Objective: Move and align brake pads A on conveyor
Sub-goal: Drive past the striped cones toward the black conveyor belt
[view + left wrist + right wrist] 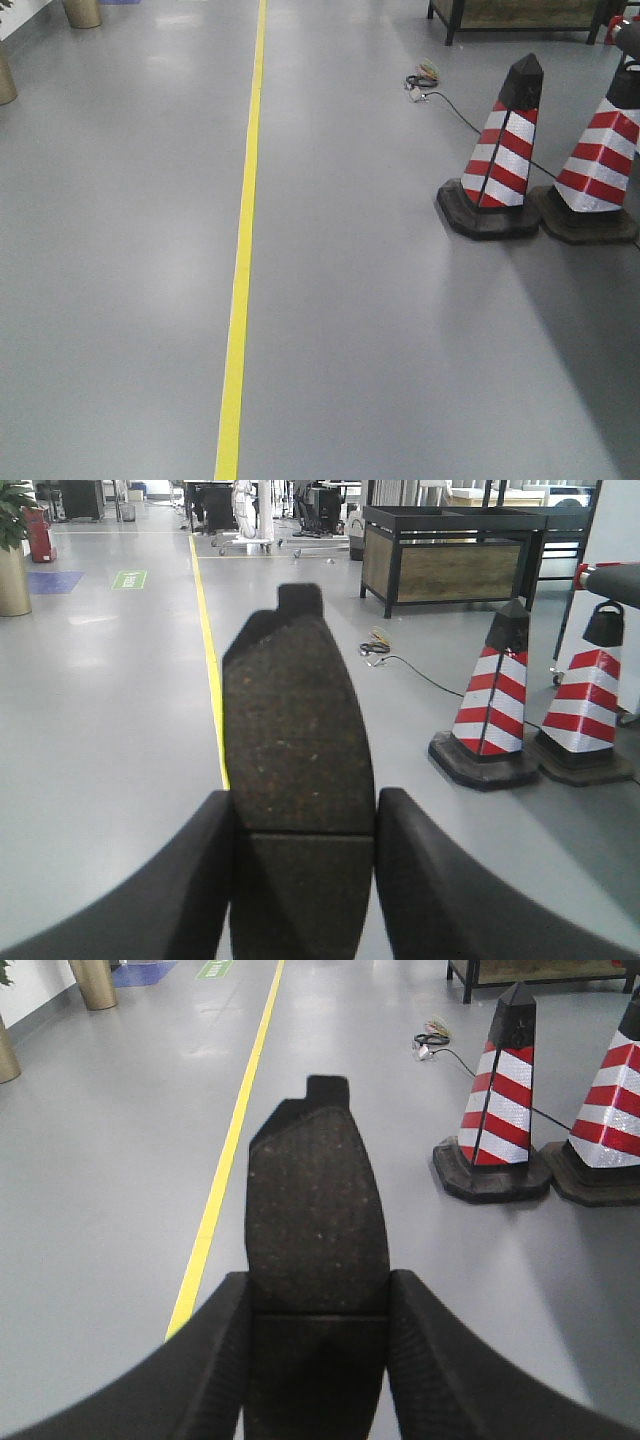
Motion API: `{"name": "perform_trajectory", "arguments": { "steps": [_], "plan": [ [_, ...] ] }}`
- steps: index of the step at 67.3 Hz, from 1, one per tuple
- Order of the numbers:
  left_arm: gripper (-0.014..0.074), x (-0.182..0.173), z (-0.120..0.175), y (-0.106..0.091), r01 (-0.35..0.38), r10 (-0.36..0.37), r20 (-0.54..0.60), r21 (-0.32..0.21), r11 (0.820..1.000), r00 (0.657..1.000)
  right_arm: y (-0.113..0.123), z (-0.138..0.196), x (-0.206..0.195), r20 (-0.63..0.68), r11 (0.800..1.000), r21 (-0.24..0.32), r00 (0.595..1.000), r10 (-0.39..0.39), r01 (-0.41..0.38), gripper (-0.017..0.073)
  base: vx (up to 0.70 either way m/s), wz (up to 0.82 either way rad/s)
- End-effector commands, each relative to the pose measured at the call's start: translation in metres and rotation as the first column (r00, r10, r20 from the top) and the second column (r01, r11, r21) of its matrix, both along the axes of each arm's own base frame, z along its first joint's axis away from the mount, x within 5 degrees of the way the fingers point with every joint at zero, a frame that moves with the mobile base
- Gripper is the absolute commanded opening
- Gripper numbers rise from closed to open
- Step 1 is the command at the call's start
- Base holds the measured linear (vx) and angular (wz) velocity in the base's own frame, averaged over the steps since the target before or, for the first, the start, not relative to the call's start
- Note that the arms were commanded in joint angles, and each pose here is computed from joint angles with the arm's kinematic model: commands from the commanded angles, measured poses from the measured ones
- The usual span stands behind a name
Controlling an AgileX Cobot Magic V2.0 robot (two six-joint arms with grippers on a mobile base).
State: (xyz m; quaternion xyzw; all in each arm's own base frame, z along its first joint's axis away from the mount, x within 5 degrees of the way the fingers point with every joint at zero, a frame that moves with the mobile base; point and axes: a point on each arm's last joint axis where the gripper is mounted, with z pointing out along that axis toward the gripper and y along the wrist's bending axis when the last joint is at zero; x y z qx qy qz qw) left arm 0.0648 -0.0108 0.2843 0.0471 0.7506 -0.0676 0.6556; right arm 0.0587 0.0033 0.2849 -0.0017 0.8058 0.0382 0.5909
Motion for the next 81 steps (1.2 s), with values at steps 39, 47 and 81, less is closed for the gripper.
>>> {"name": "perform_trajectory", "arguments": {
  "steps": [39, 47, 81],
  "plan": [
    [-0.0006, 0.0005, 0.0175, -0.0003, 0.004, -0.002, 0.116, -0.023, 1.0, 0.993, -0.0002, 0.018, 0.0015, 0.117, 1.0, -0.003, 0.993, -0.002, 0.002, -0.0007, 0.68, 0.01],
    [-0.0006, 0.0005, 0.0176, -0.0003, 0.004, -0.002, 0.117, -0.023, 1.0, 0.993, -0.0002, 0.018, 0.0015, 0.117, 1.0, -0.003, 0.993, -0.002, 0.002, -0.0007, 0.64, -0.02],
    [-0.0006, 0.0005, 0.0176, -0.0003, 0.004, -0.002, 0.117, -0.023, 1.0, 0.993, -0.0002, 0.018, 0.0015, 0.117, 1.0, -0.003, 0.993, -0.002, 0.002, -0.0007, 0.61, -0.02]
  ]
}}
